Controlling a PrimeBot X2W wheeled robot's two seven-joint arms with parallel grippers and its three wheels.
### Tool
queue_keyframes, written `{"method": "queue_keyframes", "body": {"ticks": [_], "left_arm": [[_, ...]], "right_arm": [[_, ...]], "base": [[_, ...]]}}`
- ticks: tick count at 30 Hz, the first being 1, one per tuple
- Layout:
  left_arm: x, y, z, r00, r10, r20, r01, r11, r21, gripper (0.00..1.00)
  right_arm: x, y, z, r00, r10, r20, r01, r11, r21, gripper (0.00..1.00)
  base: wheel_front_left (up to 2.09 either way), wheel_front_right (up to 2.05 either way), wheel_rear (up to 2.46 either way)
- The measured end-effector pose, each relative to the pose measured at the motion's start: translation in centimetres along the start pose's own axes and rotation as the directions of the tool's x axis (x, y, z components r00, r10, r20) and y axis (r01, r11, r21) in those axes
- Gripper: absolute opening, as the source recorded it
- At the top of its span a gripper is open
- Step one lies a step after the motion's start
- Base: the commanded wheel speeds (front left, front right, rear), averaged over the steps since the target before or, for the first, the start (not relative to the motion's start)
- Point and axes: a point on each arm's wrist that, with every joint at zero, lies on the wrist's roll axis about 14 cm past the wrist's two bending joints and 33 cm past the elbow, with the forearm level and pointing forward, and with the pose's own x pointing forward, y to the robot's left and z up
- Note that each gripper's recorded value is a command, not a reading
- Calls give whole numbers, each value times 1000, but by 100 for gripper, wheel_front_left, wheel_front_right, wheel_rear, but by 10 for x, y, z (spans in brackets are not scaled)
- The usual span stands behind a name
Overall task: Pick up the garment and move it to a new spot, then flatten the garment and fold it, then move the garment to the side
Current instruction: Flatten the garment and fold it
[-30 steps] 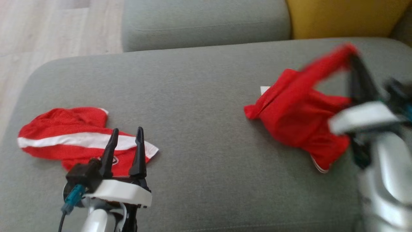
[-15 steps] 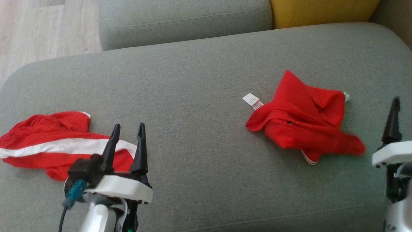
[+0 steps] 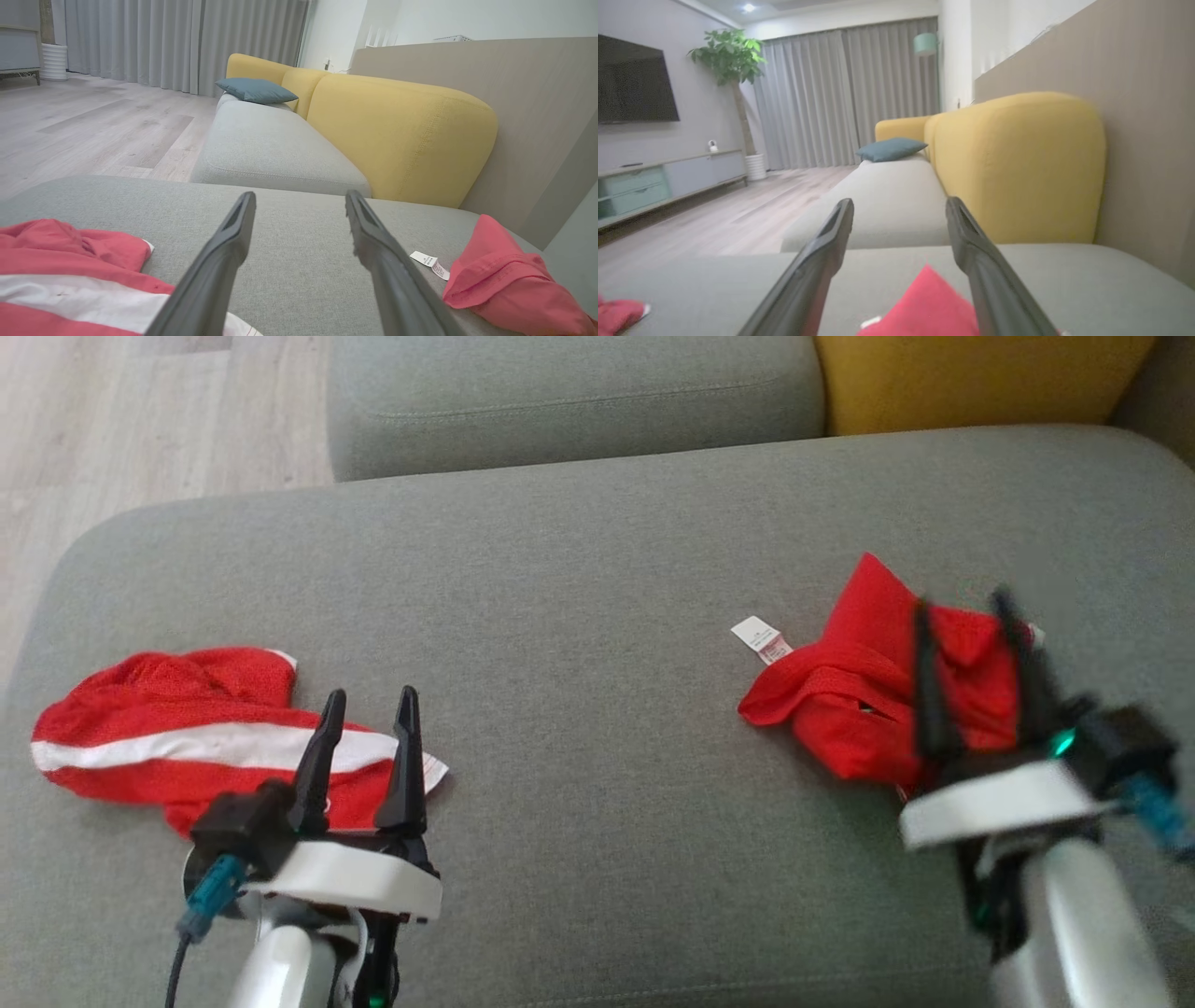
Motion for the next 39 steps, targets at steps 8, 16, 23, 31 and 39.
{"method": "queue_keyframes", "body": {"ticks": [8, 16, 23, 31, 39], "left_arm": [[-9, 11, 5, 999, 35, 11, -35, 999, 6, 100], [-17, 22, 8, 997, 73, 17, -74, 997, 12, 100], [-24, 30, 3, 995, 103, 2, -103, 995, 16, 100], [-29, 41, -2, 990, 138, -17, -138, 990, 18, 100], [-28, 49, -8, 986, 161, -34, -160, 987, 22, 100]], "right_arm": [[-25, 41, -51, 982, 112, -155, -110, 994, 20, 100], [0, 57, -61, 955, 172, -244, -210, 968, -139, 100], [13, 60, -100, 890, 164, -425, -279, 934, -224, 100], [20, 33, -133, 826, 54, -561, -279, 904, -323, 100], [21, 2, -153, 774, -55, -631, -252, 887, -387, 100]], "base": [[0, 0, 0], [0, 0, 0], [0, 0, 0], [0, 0, 0], [0, 0, 0]]}}
